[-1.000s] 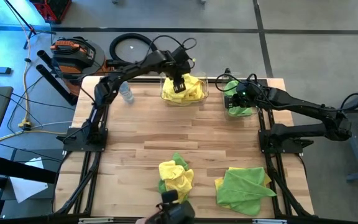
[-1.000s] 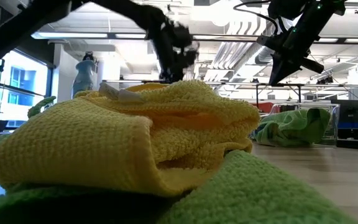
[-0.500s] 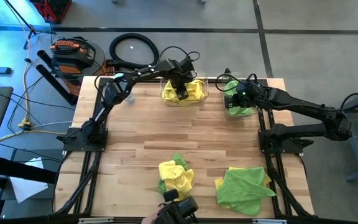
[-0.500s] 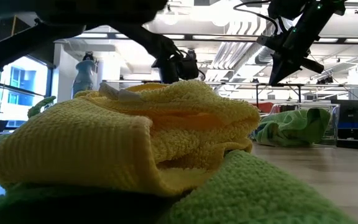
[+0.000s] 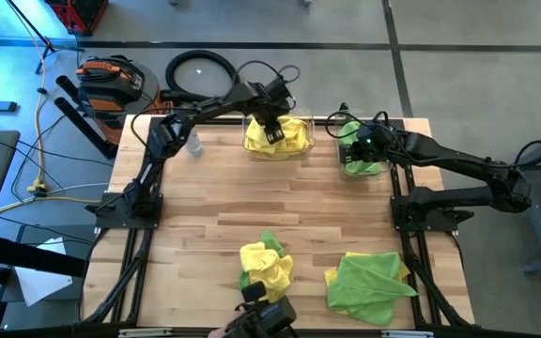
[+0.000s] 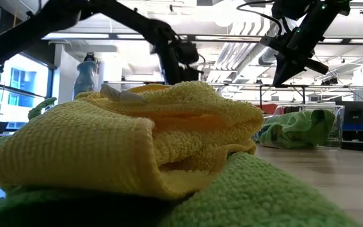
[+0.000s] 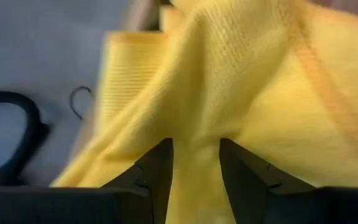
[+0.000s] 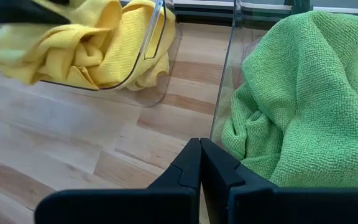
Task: Sort microfiber towel by color & place in baskets
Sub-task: Put the left yellow microfiber cloth into the left transparent bin
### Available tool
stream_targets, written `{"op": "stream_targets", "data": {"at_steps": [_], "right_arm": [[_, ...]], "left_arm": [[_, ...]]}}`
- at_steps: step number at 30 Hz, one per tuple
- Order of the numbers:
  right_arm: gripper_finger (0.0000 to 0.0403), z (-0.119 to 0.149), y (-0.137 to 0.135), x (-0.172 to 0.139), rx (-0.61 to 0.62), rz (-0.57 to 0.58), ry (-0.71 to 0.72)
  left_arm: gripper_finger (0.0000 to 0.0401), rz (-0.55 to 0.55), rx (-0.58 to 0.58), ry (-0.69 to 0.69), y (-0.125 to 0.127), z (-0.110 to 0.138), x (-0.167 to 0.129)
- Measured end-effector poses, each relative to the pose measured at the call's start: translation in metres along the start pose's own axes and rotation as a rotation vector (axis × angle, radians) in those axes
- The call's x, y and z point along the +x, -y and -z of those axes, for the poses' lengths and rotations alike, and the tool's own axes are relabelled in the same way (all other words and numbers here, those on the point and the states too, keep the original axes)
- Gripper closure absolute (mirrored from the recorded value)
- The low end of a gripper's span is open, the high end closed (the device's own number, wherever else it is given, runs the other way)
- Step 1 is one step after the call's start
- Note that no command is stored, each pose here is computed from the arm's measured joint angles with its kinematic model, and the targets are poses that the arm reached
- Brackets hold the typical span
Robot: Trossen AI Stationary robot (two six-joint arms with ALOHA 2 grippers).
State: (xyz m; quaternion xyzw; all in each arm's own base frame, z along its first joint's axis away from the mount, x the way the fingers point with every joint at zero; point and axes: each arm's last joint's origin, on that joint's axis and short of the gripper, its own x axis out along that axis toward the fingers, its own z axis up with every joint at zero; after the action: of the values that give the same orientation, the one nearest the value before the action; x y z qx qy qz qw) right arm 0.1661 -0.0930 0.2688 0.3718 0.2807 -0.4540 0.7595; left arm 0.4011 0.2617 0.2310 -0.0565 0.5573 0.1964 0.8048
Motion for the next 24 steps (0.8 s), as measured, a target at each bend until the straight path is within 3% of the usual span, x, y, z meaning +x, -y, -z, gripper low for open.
{"op": "stream_targets", "data": {"at_steps": [6,9,15,24], "right_arm": [[0.0402,0.0,0.0,0.0,-0.001,0.003,-0.003],[0.0402,0.0,0.0,0.0,-0.001,0.003,-0.003],[0.0402,0.0,0.0,0.0,0.017,0.003,-0.003],[0.0402,0.0,0.0,0.0,0.017,0.004,-0.003]], "left_arm": [[0.0282,-0.046,-0.035,0.079,-0.005,-0.003,-0.041],[0.0282,-0.034,-0.037,0.082,-0.006,-0.002,-0.045],[0.0282,0.066,-0.054,0.049,-0.006,0.011,-0.018],[0.0282,0.076,-0.087,0.013,0.0,0.04,0.032]]}}
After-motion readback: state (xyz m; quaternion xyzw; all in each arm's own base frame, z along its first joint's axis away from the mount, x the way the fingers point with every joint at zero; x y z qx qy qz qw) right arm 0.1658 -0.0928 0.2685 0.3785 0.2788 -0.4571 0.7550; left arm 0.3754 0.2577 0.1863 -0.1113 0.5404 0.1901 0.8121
